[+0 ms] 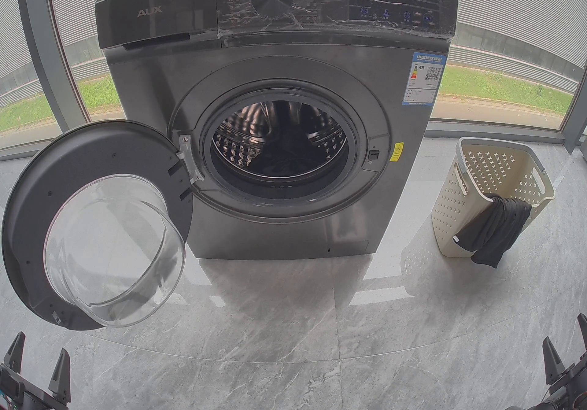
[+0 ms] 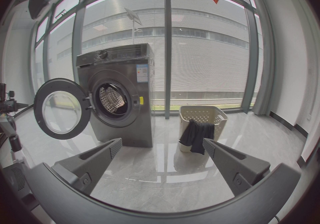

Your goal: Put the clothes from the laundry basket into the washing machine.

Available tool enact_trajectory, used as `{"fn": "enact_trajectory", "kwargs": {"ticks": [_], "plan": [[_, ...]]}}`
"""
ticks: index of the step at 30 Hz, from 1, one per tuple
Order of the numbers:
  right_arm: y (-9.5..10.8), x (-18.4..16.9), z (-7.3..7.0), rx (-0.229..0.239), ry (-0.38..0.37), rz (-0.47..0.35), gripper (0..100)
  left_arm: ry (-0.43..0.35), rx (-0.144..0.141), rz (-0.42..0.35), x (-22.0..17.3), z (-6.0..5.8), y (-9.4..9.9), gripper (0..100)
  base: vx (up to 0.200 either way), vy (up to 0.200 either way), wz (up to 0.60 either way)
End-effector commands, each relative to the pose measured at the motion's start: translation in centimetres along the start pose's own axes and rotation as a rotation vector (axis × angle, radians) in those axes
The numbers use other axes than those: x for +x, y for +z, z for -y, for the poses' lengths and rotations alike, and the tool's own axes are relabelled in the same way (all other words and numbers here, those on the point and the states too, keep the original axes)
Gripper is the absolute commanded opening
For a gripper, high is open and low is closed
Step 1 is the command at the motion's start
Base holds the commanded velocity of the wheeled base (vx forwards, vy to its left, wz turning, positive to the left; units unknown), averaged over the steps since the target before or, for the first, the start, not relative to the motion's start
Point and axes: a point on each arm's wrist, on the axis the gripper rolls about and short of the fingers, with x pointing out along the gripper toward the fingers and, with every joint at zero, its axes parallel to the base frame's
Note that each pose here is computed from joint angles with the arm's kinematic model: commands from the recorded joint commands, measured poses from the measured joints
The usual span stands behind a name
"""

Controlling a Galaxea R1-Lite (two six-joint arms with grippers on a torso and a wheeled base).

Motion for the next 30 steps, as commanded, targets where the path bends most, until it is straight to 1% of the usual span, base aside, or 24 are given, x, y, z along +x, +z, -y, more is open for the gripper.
{"fn": "enact_trajectory", "kwargs": {"ticks": [1,2,3,5,7,12,30], "plan": [[-0.55,0.08,-0.02,-0.003,0.001,-0.029,100,-0.108,0.015,0.001,-0.21,0.13,-0.80,100,0.000,0.000,0.00],[-0.55,0.08,-0.03,-0.002,0.009,-0.029,100,-0.127,0.025,0.000,-0.22,0.17,-0.81,100,0.000,0.000,0.00],[-0.55,0.06,-0.03,-0.001,0.011,-0.027,100,-0.121,0.021,0.000,-0.21,0.16,-0.81,100,0.000,0.000,0.00],[-0.60,0.07,-0.03,0.007,0.010,-0.029,100,-0.101,-0.002,0.001,-0.21,0.11,-0.80,100,0.000,0.000,0.00],[-0.60,0.08,-0.03,0.005,0.010,-0.024,100,-0.098,-0.003,0.001,-0.21,0.11,-0.80,100,0.000,0.000,0.00],[-0.56,0.08,-0.03,0.002,0.009,-0.021,100,-0.097,-0.008,0.000,-0.21,0.10,-0.80,100,0.000,-0.200,0.00],[-0.57,0.08,-0.03,0.002,0.010,-0.021,100,-0.097,-0.006,0.001,-0.21,0.10,-0.80,100,0.000,-0.200,0.00]]}}
